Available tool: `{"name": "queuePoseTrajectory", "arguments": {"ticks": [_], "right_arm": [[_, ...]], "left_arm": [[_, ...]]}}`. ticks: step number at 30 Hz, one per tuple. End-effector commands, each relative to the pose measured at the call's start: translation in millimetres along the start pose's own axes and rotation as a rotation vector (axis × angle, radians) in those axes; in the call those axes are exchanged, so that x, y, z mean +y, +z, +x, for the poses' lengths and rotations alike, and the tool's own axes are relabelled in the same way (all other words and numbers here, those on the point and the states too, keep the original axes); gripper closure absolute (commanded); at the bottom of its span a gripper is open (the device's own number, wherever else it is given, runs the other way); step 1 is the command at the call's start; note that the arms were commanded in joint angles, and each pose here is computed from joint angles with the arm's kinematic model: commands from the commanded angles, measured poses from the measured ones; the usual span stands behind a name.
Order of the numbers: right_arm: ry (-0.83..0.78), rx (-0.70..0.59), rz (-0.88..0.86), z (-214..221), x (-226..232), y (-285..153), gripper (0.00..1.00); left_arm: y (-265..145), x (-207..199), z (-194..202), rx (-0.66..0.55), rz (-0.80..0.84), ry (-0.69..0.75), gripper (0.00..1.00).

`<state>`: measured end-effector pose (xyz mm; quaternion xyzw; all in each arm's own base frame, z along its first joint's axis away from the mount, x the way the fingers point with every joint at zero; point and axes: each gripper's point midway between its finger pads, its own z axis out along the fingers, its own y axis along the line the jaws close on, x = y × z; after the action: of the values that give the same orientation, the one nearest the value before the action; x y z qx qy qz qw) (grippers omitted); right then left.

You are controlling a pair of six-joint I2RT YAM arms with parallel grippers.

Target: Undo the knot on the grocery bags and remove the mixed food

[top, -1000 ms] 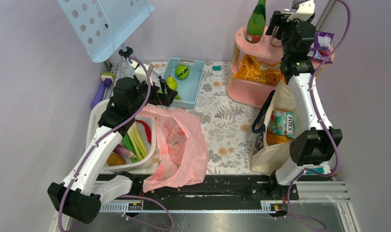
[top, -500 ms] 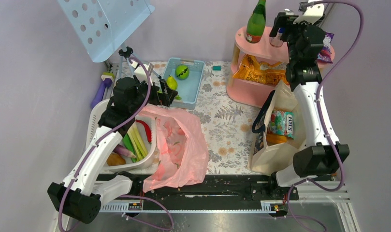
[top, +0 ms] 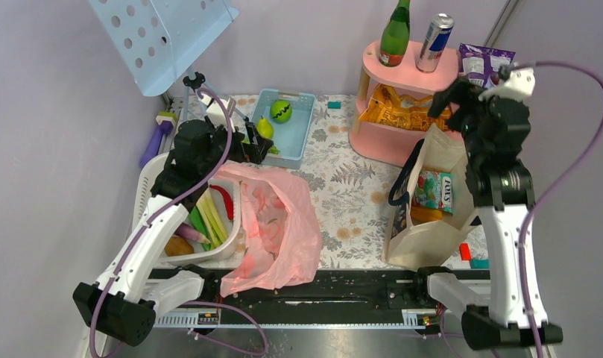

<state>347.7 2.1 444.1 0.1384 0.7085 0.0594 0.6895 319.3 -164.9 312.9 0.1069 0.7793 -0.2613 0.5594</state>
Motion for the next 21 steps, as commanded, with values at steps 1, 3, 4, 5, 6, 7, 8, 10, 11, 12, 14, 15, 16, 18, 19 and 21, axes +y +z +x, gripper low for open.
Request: {"name": "queuePoseTrajectory", "arguments": {"ticks": [1,3,4,5,6,7,8,10,11,12,14,15,16,18,19,21], "right_arm": [[0.059,0.233,0.204,67.6,-46.1,-60.8,0.04],[0.07,0.332,0.286,95.1,-62.6,-84.6,0.11],[0.071,0.375,0.311,108.6,-68.3,-93.0,0.14],[0.074,0.42,0.335,123.5,-73.7,-99.9,0.15],[0.075,0.469,0.358,138.5,-78.9,-106.0,0.16],[0.078,0.526,0.38,154.1,-84.0,-110.6,0.18],[0.083,0.579,0.409,169.3,-89.9,-113.7,0.18],[0.109,0.655,0.463,195.4,-102.9,-115.4,0.18],[0.126,0.681,0.486,206.2,-108.7,-114.4,0.18],[0.149,0.706,0.514,217.5,-116.0,-113.6,0.16],[0.228,0.771,0.525,240.1,-121.8,-108.0,0.09],[0.256,0.805,0.521,252.1,-122.5,-105.1,0.05],[0.269,0.837,0.525,263.2,-123.4,-102.2,0.03],[0.314,0.918,0.527,286.8,-120.4,-101.2,0.01],[0.336,0.945,0.522,299.2,-119.1,-99.0,0.01],[0.358,0.981,0.553,324.8,-124.4,-98.6,0.0]], "left_arm": [[-4.1,3.5,-7.9,-0.046,-0.019,0.002,0.01],[-3.0,3.6,-6.8,-0.042,-0.018,-0.004,0.01],[-2.5,3.6,-5.9,-0.039,-0.018,-0.005,0.01],[-2.3,3.9,-5.9,-0.039,-0.018,-0.006,0.01],[-2.3,4.0,-5.7,-0.039,-0.017,-0.006,0.01],[-2.2,3.3,-5.8,-0.039,-0.015,-0.006,0.01],[-2.3,3.7,-5.9,-0.039,-0.017,-0.006,0.01],[-3.7,3.2,-6.7,-0.044,-0.017,-0.003,0.01],[-4.4,2.7,-7.3,-0.047,-0.016,-0.001,0.01],[-5.8,2.8,-8.5,-0.051,-0.018,0.005,0.01],[-8.7,4.1,-10.6,-0.06,-0.028,0.014,0.01],[-9.9,5.6,-12.0,-0.065,-0.037,0.018,0.01],[-10.6,5.7,-11.9,-0.064,-0.039,0.021,0.01],[-11.4,6.2,-12.8,-0.067,-0.044,0.024,0.01],[-11.8,6.2,-13.2,-0.068,-0.044,0.024,0.01],[-12.0,6.0,-13.7,-0.069,-0.043,0.024,0.01]]}}
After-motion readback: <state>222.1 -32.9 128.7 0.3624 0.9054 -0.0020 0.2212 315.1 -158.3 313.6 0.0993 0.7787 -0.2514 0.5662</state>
